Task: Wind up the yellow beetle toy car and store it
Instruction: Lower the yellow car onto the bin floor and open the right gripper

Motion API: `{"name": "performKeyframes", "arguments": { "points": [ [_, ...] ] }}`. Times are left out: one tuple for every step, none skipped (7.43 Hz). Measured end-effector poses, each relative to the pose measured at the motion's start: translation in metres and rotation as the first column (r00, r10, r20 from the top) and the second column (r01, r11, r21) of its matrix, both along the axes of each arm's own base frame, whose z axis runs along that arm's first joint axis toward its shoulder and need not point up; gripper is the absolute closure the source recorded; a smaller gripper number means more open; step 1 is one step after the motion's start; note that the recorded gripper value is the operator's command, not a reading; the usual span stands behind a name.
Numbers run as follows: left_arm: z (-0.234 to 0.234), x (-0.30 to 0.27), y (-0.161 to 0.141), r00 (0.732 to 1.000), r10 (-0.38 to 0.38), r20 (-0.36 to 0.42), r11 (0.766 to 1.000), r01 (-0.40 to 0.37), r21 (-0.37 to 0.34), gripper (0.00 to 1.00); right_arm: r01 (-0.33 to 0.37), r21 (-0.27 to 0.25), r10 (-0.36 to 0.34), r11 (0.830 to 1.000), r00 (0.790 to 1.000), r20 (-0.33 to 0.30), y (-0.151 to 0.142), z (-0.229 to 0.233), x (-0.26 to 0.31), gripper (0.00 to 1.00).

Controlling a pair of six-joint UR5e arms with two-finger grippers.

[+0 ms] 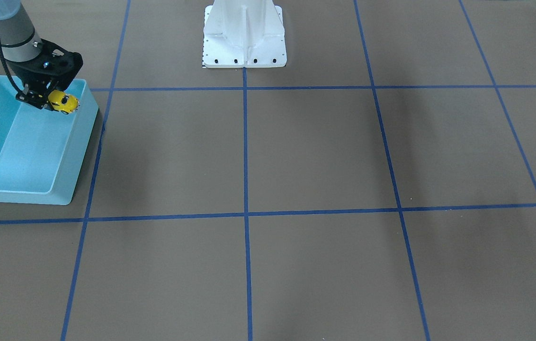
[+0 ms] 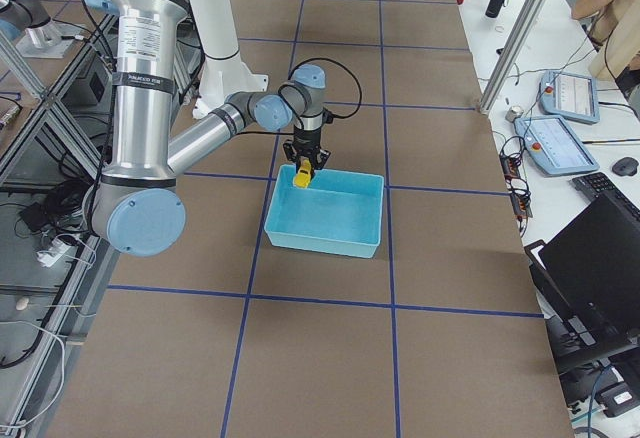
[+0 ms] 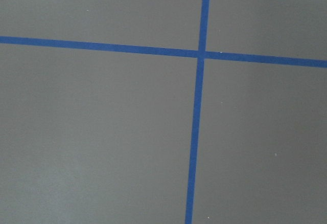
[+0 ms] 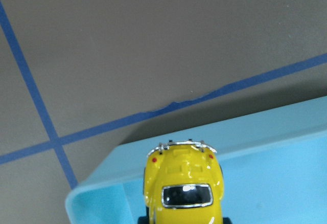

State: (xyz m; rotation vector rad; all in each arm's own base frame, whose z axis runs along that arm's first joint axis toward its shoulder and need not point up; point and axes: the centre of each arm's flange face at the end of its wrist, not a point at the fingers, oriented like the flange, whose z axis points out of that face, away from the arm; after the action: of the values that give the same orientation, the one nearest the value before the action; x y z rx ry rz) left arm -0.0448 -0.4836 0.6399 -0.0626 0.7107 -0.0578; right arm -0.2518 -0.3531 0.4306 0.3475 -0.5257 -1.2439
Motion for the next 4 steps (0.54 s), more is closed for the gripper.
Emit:
{"name": "performKeyframes", "arguments": {
  "points": [
    [0.001,-0.001,-0.001,1.0,-0.001,0.017,1.0,0.001,0.001,0.0,0.012,0.003,-0.012,1.0,1.0,-0.012,-0.007,0.013,0.008,1.0],
    [0.001,-0.002,-0.001,1.0,-0.001,0.023,1.0,0.001,0.002,0.0,0.022,0.006,-0.022,1.0,1.0,-0.019,-0.016,0.031,0.01,1.0],
    [0.001,-0.002,-0.001,1.0,-0.001,0.025,1.0,0.001,0.002,0.0,0.026,0.007,-0.026,1.0,1.0,-0.007,-0.026,0.054,0.007,1.0],
    [0.002,-0.002,-0.001,1.0,0.0,0.026,1.0,0.0,0.0,0.0,0.029,0.007,-0.03,1.0,1.0,0.011,-0.032,0.074,0.003,1.0]
  ]
}}
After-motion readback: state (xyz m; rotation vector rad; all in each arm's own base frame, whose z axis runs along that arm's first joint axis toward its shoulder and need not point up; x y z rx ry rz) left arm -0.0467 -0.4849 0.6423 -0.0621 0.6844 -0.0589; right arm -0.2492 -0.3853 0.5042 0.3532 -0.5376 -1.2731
